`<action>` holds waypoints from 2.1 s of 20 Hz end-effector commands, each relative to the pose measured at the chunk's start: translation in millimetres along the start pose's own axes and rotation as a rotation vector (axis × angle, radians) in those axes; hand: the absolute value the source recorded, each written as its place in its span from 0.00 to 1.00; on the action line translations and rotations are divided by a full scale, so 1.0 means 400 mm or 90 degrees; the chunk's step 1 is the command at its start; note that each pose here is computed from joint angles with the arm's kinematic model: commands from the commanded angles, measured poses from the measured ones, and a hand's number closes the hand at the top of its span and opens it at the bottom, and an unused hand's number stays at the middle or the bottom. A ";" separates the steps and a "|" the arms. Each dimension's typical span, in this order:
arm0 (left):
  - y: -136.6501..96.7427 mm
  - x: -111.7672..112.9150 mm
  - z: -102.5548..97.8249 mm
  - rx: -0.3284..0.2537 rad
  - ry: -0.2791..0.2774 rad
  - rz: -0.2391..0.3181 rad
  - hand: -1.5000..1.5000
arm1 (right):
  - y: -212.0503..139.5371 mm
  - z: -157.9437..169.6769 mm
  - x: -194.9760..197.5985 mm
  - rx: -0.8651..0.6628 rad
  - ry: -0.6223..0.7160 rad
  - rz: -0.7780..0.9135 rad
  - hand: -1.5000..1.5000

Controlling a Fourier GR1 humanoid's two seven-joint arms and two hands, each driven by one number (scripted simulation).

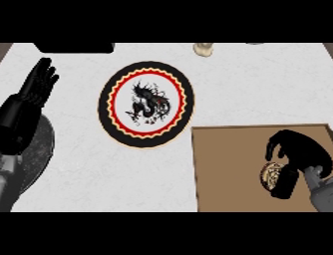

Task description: Pick the cupcake from the tray and place it in the plate

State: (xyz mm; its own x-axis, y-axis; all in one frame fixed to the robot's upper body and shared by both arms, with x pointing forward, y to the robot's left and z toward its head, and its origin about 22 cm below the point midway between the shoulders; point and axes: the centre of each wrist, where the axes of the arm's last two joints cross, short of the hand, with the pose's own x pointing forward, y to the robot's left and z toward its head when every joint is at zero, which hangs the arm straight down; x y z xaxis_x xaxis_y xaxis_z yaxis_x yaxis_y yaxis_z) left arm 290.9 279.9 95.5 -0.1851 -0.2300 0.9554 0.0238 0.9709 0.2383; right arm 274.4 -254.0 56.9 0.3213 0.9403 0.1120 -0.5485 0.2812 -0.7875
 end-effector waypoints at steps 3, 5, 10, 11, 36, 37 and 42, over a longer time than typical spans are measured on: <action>0.042 -0.011 0.016 0.039 0.034 -0.008 0.50 | 0.082 0.047 -0.030 -0.160 0.236 -0.067 1.00; 0.063 -0.014 0.021 0.053 0.041 -0.013 0.50 | 0.094 0.068 -0.034 -0.214 0.283 -0.084 1.00; 0.057 -0.022 0.036 0.042 0.035 -0.010 0.50 | 0.135 0.186 0.043 -0.319 0.253 -0.130 1.00; 0.077 -0.011 0.026 0.050 0.035 -0.012 0.50 | 0.131 0.213 0.068 -0.339 0.226 -0.168 1.00; -0.028 0.033 -0.029 -0.027 -0.019 0.008 0.50 | 0.011 0.359 0.516 -0.569 -0.053 -0.326 1.00; -0.022 0.052 -0.058 -0.039 -0.015 0.017 0.50 | 0.000 0.351 0.525 -0.562 -0.055 -0.330 1.00; -0.018 0.024 -0.044 -0.045 -0.026 0.008 0.50 | -0.058 0.263 0.566 -0.539 -0.039 -0.354 1.00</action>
State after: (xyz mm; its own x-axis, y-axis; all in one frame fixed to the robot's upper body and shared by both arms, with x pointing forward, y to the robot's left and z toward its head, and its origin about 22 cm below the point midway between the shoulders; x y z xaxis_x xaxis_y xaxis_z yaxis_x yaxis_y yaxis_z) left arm 303.3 265.0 107.8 -0.2103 -0.2133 0.9541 0.0836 0.9684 0.2349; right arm 253.3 -36.2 158.1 0.1419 0.8638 0.4835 0.3854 0.4017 -0.8307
